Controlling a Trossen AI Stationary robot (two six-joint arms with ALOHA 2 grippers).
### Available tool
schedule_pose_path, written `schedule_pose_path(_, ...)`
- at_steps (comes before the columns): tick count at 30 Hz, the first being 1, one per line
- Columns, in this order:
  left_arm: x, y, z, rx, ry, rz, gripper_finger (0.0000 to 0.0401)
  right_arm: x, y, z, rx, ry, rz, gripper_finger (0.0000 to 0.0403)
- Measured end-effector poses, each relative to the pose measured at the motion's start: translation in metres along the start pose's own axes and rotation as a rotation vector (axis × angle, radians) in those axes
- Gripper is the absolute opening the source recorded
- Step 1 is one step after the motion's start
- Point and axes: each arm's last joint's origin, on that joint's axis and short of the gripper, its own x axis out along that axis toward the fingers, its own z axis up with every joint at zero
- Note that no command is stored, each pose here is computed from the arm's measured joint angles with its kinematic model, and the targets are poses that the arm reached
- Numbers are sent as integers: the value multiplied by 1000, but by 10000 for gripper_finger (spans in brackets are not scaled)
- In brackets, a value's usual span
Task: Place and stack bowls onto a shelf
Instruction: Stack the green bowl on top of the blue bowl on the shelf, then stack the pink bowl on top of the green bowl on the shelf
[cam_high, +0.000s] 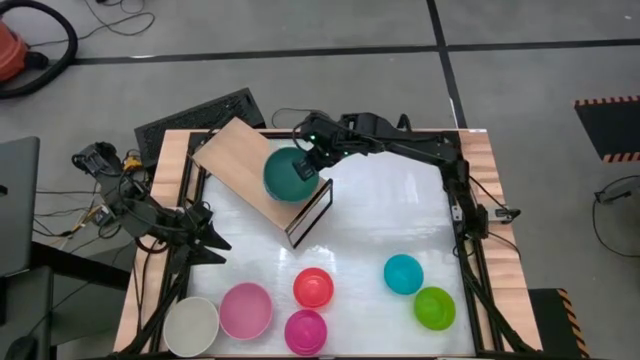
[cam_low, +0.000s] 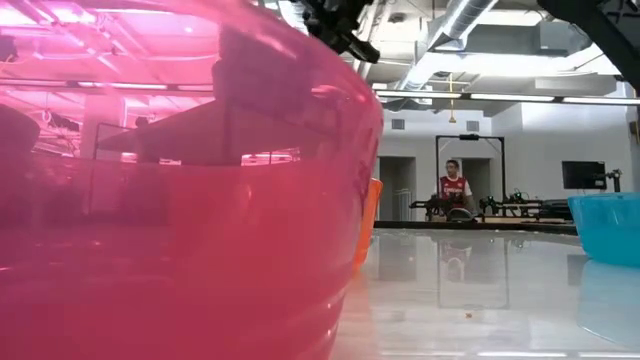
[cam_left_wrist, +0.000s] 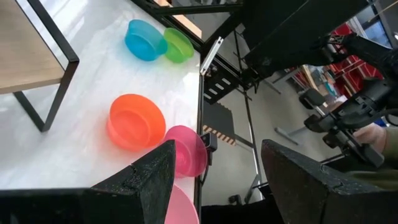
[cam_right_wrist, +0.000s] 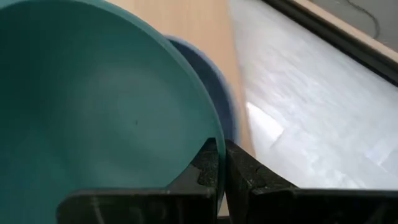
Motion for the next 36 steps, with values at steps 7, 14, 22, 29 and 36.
schedule_pose_path(7, 0, 0, 0, 0, 0, 0, 222, -1, -1, 2, 3, -6, 10, 61)
schedule_pose_path(14, 0, 0, 0, 0, 0, 0, 222, -1, -4, 2, 12, 6, -1, 157)
schedule_pose_path(22, 0, -2, 1, 8, -2, -27, 222, -48, 11, 0, 7, -83, 160, 173)
schedule_pose_path(29, 7, 7, -10, 31, 112, 94, 222, -103, 46, -36, -84, -105, 298, 158)
schedule_pose_path(36, 46, 15, -37, 102, 351, 297, 222, -136, 73, -74, -124, -121, 351, 152)
